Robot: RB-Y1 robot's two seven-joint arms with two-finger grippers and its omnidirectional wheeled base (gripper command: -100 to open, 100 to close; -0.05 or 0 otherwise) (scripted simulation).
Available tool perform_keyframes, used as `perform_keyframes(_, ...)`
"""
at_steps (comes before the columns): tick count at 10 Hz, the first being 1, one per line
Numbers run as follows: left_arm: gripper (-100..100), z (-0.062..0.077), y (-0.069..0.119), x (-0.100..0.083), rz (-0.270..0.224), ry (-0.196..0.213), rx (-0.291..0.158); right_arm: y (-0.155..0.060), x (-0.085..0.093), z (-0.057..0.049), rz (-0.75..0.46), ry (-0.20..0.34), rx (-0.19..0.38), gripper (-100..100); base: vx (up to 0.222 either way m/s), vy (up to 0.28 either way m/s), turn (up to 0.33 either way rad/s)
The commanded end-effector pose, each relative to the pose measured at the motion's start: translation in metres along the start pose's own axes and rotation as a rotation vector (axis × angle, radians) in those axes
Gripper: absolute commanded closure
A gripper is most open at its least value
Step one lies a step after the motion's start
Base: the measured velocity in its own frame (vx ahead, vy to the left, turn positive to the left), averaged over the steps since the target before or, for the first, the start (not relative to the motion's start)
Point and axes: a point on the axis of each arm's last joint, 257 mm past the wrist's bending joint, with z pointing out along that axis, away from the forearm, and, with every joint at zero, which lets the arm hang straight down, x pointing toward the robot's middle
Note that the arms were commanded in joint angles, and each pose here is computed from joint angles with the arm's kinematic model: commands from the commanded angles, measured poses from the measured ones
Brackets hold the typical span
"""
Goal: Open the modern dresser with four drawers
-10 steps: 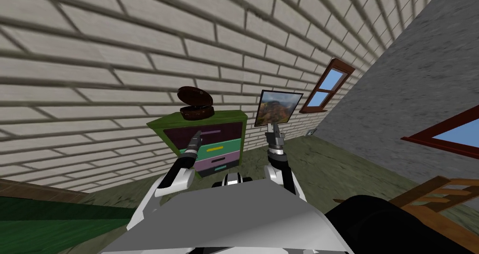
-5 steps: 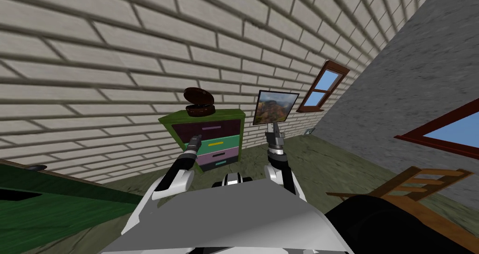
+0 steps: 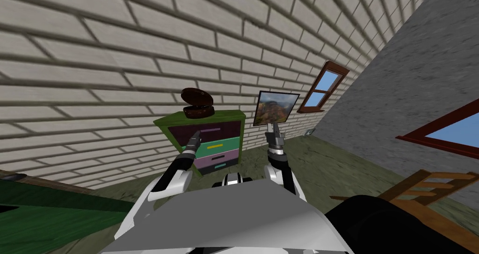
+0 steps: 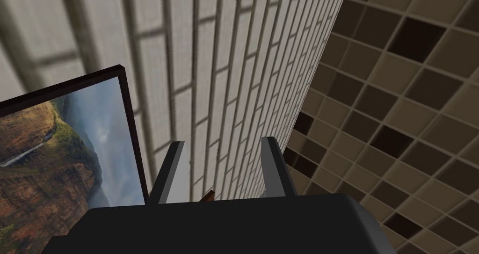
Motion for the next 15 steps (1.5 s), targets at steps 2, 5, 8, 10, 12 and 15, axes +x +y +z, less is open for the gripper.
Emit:
perform_keyframes(2,-100,0.000,0.002,-0.002,-0.013,-0.010,-0.014,0.000,0.000,0.000,0.000,0.000,0.000,0,0.103,0.009,-0.007)
perform_keyframes(5,100,-0.001,-0.002,-0.003,-0.015,-0.013,-0.015,0.000,0.000,0.000,0.000,0.000,0.000,0,0.064,0.005,-0.012)
perform_keyframes(8,100,-0.007,-0.007,-0.002,-0.015,-0.007,-0.012,0.000,0.000,0.000,0.001,0.000,0.000,0,-0.161,-0.032,0.019)
perform_keyframes(10,100,-0.007,-0.008,-0.002,-0.017,-0.005,-0.012,0.000,0.000,0.000,0.001,0.000,0.000,0,-0.148,-0.022,0.004)
perform_keyframes(12,100,-0.011,-0.006,0.001,-0.017,0.002,-0.020,0.000,0.000,0.000,0.000,0.000,0.000,0,-0.163,-0.029,0.023)
perform_keyframes(15,-100,-0.017,-0.025,-0.004,-0.018,0.000,-0.014,0.000,0.000,0.000,0.000,0.000,0.000,0,-0.083,-0.011,0.001)
